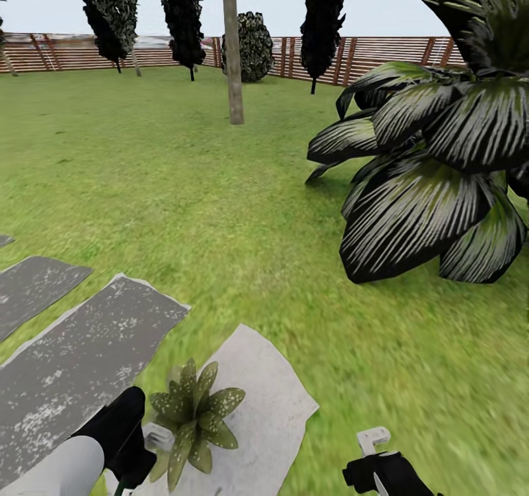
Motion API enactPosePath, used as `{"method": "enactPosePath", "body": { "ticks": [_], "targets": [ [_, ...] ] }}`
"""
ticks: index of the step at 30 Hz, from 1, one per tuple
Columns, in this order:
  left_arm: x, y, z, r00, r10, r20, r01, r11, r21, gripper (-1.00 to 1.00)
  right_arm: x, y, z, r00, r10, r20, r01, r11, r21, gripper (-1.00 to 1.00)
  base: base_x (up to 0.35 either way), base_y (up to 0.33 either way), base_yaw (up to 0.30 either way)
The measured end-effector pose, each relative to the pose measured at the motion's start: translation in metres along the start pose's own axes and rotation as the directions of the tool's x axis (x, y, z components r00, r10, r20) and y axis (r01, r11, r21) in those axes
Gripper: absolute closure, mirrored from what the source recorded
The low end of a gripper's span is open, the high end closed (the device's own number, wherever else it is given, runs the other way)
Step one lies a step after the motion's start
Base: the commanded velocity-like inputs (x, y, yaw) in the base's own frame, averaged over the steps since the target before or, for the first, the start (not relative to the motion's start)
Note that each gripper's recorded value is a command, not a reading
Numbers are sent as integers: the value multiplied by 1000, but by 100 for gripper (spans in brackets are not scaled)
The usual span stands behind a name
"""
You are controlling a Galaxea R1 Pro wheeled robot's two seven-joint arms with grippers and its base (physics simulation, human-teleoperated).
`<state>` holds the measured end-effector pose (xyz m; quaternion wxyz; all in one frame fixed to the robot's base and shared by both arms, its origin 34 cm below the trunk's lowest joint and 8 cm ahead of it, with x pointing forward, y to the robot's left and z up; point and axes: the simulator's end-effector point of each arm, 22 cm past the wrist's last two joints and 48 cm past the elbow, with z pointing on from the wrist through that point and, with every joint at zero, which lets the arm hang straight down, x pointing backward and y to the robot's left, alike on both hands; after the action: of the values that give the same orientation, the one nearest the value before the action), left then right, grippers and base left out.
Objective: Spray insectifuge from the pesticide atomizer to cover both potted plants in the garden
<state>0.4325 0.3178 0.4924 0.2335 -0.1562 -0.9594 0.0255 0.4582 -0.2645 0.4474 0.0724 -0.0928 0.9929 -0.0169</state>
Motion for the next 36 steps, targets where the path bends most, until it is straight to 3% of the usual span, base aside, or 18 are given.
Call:
{"method": "enactPosePath", "body": {
  "ticks": [20, 30, 36],
  "targets": [
    [0, 0, 0, 1000, 1, -1, -1, 1000, -1, 100, 0, 0, 0, 1000, -1, -1, 1, 1000, 0, -100, -334, 0, 0],
    [-1, -1, -1, 1000, -1, 3, 1, 1000, 6, 100, 0, -1, 0, 1000, -5, 0, 5, 1000, 4, -100, -38, 0, 0],
    [-4, 1, -17, 1000, 2, 23, -2, 1000, -7, 100, -2, -1, -11, 1000, -3, 0, 3, 1000, 2, -100, 0, 0, 0]
  ]
}}
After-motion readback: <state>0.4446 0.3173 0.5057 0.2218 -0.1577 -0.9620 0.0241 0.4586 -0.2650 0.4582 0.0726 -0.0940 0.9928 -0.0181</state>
